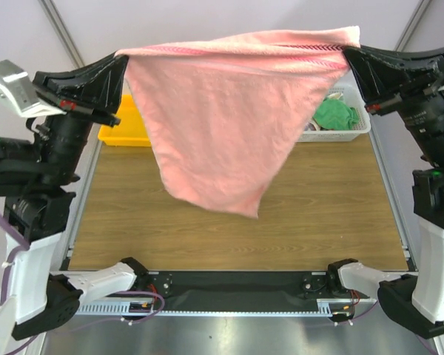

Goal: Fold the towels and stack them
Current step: Flatten out the crumpled towel

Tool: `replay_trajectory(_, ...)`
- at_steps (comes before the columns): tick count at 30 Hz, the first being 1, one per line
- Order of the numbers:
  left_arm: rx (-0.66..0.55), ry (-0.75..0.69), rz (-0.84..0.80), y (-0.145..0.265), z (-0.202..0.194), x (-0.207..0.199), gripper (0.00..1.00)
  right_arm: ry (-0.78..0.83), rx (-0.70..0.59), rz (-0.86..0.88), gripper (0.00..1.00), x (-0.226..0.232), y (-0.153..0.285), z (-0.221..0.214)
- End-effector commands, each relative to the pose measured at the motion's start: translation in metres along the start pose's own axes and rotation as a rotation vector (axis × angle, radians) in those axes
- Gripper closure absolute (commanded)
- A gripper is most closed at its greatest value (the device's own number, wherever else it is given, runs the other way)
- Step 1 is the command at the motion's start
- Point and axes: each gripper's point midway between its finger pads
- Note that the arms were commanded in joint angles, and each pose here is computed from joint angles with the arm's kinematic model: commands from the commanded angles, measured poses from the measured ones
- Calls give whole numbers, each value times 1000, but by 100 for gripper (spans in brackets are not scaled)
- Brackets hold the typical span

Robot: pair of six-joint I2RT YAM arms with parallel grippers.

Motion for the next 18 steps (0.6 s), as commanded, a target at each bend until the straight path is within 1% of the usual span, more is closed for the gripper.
replay_trajectory(1, -26, 56, 166, 26, 26, 32, 100, 28, -37, -100, 100, -12, 8, 14)
replay_trajectory(2, -9, 70, 178, 28, 20, 33, 100, 14, -11, -114, 100, -18, 6, 4)
replay_trajectory(3, 29, 78, 188, 28, 3, 32, 100, -4, 0, -131, 100, -24, 5, -2)
replay_trajectory(4, 51, 93, 221, 30, -6, 36, 100, -16, 17, -151, 100, -31, 3, -10)
replay_trajectory(5, 70, 97, 244, 31, -16, 39, 100, -38, 56, -189, 100, -47, 1, -31)
replay_trajectory(6, 114, 94, 257, 30, -38, 39, 100, -45, 63, -229, 100, -59, 1, -39)
replay_trajectory(7, 133, 90, 302, 31, -48, 45, 100, -58, 88, -256, 100, -70, 1, -55)
replay_trajectory(8, 158, 84, 313, 29, -62, 45, 100, -54, 77, -260, 100, -75, 0, -59)
replay_trajectory(9, 192, 64, 330, 28, -85, 46, 100, -79, 130, -302, 100, -96, 3, -94)
replay_trajectory(11, 219, 54, 337, 26, -108, 45, 100, -82, 122, -312, 100, -107, 4, -110)
replay_trajectory(12, 245, 48, 332, 23, -131, 41, 100, -103, 169, -345, 100, -123, 9, -140)
replay_trajectory(14, 273, 41, 322, 20, -158, 36, 100, -106, 182, -357, 100, -136, 11, -160)
replay_trajectory(15, 294, 37, 313, 17, -183, 32, 100, -123, 224, -382, 100, -150, 17, -188)
replay_trajectory(16, 309, 26, 311, 17, -197, 30, 99, -134, 254, -406, 100, -161, 22, -205)
replay_trajectory(17, 324, 22, 316, 16, -212, 29, 100, -129, 224, -396, 100, -167, 18, -207)
replay_trajectory(18, 341, 11, 331, 18, -232, 31, 100, -144, 253, -410, 100, -180, 18, -227)
Point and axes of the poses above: each gripper's point midway between its finger pads, its own y axis back along the fingers, its own x axis along the line the jaws close on, z = x × y, and after that the axes turned 10 degrees about -y, right-handed
